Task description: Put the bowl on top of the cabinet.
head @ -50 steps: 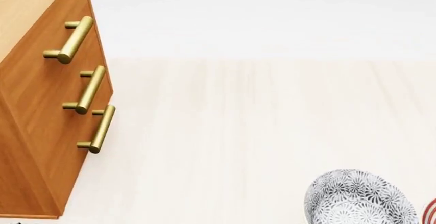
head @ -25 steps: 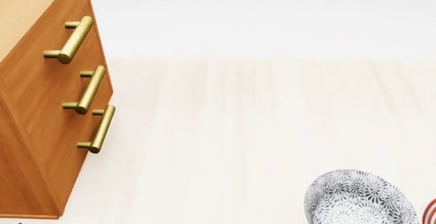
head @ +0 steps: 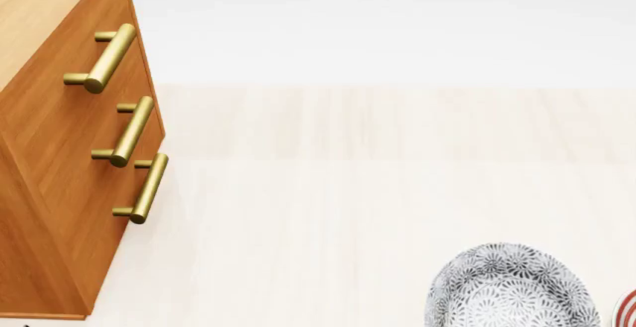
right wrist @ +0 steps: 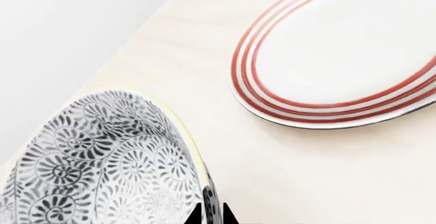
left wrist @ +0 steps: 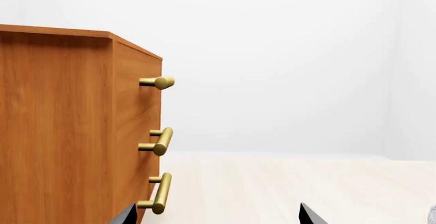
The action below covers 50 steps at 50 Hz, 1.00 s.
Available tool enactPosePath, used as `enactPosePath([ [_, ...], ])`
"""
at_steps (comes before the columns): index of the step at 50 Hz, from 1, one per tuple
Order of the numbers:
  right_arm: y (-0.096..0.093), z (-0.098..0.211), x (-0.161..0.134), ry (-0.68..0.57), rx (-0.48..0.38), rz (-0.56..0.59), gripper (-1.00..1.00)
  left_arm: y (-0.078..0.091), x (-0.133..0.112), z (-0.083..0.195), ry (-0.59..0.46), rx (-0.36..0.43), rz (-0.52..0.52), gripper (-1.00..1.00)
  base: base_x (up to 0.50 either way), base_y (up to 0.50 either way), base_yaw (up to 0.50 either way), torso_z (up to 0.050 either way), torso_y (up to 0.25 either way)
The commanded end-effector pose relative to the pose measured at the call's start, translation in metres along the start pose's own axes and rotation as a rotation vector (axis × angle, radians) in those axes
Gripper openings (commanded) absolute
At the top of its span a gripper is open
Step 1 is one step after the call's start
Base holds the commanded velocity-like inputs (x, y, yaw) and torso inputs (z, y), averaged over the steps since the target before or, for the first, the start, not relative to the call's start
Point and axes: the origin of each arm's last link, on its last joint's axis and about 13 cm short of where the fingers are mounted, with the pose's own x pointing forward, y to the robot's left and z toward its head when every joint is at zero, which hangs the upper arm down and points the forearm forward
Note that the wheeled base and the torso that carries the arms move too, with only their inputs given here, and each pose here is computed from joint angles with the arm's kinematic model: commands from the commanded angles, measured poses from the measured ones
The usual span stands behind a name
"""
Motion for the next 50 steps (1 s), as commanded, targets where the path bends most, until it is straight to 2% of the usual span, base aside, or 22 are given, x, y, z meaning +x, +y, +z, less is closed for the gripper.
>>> enactPosePath([
  [1,0.000,-0.002,-0.003,0.005,0.006,0.007,-1.00,0.000,0.000,0.000,-0.002,-0.002,0.001,1.00,0.00,0.00,0.00,0.000,0.000],
  [7,0.002,-0.002,-0.009,-0.036,-0.025,0.055,-1.00,0.000,0.000,-0.001,0.002,-0.002,0.000,1.00,0.00,0.00,0.00,0.000,0.000],
  [9,0.004,-0.001,-0.012,-0.013,-0.020,0.100,-1.00,0.000,0.001,-0.001,0.001,0.001,0.005,1.00,0.00,0.00,0.00,0.000,0.000],
  [11,0.004,0.001,-0.019,-0.097,-0.049,0.084,-1.00,0.000,0.003,-0.003,0.012,0.000,0.007,1.00,0.00,0.00,0.00,0.000,0.000],
  [18,0.008,0.006,-0.022,-0.090,-0.056,0.118,-1.00,0.000,0.004,-0.003,0.023,-0.010,0.000,1.00,0.00,0.00,0.00,0.000,0.000],
  [28,0.020,0.017,-0.034,-0.156,-0.102,0.169,-1.00,0.000,0.005,-0.003,0.038,0.001,0.017,1.00,0.00,0.00,0.00,0.000,0.000],
  [30,0.023,0.019,-0.037,-0.198,-0.130,0.162,-1.00,0.000,0.006,-0.004,0.052,-0.014,0.015,1.00,0.00,0.00,0.00,0.000,0.000],
  [35,0.026,0.021,-0.039,-0.204,-0.151,0.170,-1.00,-0.001,0.006,-0.003,0.080,-0.015,-0.015,1.00,0.00,0.00,0.00,0.000,0.000],
  [40,0.029,0.023,-0.041,-0.229,-0.208,0.169,-1.00,-0.002,0.006,-0.003,0.096,-0.005,-0.025,1.00,0.00,0.00,0.00,0.000,0.000],
  [50,0.041,0.029,-0.051,-0.275,-0.271,0.203,-1.00,-0.002,0.005,-0.002,0.126,-0.063,-0.062,1.00,0.00,0.00,0.00,0.000,0.000],
])
